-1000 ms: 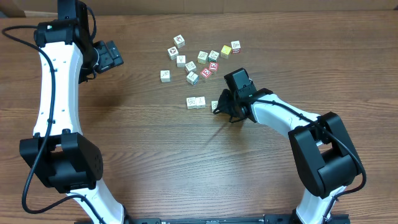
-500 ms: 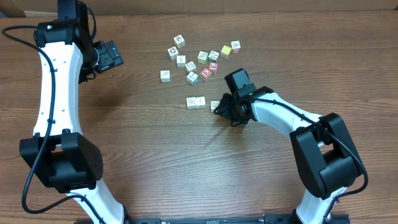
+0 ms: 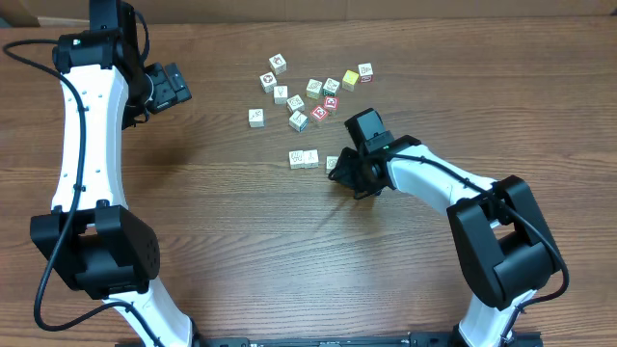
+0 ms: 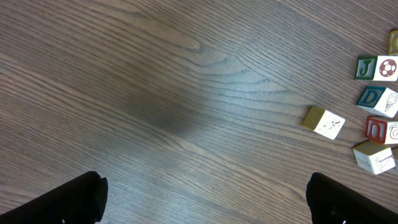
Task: Form a horizontal line
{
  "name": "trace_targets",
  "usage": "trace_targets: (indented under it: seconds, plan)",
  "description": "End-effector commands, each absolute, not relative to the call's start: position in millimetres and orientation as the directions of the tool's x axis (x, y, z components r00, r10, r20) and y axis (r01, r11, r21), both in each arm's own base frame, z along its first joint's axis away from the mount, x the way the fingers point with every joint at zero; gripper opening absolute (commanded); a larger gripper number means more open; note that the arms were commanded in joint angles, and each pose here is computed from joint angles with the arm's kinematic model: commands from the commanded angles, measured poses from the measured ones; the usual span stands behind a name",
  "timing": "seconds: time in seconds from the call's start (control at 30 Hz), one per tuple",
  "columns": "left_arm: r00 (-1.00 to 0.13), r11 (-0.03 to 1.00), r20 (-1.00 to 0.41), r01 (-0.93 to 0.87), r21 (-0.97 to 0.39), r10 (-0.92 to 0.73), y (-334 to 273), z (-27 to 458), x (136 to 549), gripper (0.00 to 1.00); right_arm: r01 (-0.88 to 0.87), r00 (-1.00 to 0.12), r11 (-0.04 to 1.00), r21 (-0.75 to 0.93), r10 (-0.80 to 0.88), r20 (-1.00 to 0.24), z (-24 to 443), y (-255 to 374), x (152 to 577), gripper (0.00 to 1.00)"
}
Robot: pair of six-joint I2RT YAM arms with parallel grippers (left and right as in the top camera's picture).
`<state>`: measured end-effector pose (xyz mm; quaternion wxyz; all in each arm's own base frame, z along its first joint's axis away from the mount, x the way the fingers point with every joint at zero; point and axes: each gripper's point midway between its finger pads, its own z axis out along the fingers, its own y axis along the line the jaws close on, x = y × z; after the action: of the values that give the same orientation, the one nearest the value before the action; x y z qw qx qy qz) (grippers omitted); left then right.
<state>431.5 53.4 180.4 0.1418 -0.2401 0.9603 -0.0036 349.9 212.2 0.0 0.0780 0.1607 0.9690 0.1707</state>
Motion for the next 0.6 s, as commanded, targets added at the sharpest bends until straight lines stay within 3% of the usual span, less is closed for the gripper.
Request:
trace_targets:
  seconds: [0.0,0.57]
  plan:
    - [-0.843,0.887,-0.28,-0.454,-0.086,-0.459,48,184,433,1.0,0.275,-0.947,0.906,0.321,0.314,-0.075,-19,215,337,0.04]
    - [-0.843,0.887,-0.28,-0.454,-0.086,-0.459,48,184,433,1.0,0.257,-0.932,0.91,0.325,0.323,-0.166,-15,214,356,0.04]
